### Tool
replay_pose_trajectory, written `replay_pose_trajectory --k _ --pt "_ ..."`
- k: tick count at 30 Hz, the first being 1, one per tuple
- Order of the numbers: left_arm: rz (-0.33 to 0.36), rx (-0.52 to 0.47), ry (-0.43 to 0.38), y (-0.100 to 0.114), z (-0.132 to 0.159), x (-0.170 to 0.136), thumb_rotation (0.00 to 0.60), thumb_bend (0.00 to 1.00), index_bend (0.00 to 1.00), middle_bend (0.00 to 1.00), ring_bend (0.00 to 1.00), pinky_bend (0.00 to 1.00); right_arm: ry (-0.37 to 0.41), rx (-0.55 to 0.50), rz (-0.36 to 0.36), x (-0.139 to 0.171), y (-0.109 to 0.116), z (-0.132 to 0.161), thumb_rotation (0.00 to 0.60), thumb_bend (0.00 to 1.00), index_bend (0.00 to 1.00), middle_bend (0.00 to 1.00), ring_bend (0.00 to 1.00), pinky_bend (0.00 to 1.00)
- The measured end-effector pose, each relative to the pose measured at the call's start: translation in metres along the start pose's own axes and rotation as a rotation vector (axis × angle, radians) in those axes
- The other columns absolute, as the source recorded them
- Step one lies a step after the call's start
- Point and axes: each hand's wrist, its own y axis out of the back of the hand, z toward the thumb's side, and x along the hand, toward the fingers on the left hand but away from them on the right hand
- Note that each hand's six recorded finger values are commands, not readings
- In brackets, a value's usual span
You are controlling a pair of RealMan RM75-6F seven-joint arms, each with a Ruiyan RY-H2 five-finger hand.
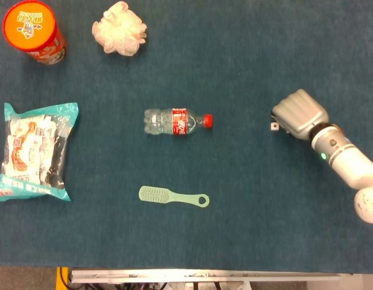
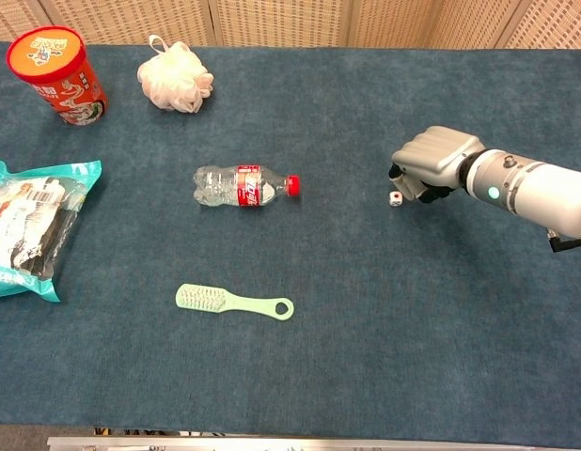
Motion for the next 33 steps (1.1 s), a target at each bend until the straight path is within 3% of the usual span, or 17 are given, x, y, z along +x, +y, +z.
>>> replay_pose_trajectory --k 24,33 --pt "0.057 0.007 0.045 0.014 -0.008 -0.007 0.600 0.35 0.49 0.39 0.22 0.35 0.040 0.008 -0.032 -0.002 0.012 0.017 0.600 1.00 0.55 0.96 0.88 0.97" --pt "0.076 0.011 0.045 0.019 -0.006 -0.012 0.600 0.35 0.55 0.40 0.22 0.35 0.064 0.009 -0.045 -0.002 0.016 0.027 0.600 1.00 0.55 0.96 0.88 0.97"
